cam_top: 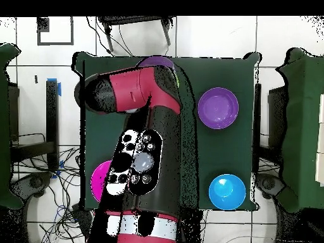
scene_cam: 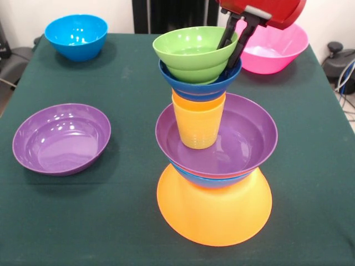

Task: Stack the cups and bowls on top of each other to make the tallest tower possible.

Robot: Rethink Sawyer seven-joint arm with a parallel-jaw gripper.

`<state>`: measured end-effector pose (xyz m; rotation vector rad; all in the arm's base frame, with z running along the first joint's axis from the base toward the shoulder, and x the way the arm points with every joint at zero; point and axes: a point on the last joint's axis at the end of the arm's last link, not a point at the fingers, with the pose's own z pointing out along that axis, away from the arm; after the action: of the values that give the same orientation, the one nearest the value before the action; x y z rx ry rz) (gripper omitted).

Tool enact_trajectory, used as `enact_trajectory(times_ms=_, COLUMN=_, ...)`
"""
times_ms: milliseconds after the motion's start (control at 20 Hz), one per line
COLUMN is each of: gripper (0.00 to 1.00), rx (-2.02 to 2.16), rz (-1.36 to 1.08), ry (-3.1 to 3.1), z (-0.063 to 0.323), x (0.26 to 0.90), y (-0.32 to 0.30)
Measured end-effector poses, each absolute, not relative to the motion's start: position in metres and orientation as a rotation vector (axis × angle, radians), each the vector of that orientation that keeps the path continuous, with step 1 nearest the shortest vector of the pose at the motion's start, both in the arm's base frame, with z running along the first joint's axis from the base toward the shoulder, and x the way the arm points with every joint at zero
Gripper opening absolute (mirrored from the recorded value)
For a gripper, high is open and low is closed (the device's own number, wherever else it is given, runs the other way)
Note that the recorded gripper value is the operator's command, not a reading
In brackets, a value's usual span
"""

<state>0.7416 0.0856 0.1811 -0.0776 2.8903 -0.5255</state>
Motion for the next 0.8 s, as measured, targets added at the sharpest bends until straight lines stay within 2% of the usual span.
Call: enact_trajectory(times_ms=800, gripper=0.00, rx=-0.073, rz=-0.533, ry=2.889, z=0.1820, x=0.7413, y=0.0826)
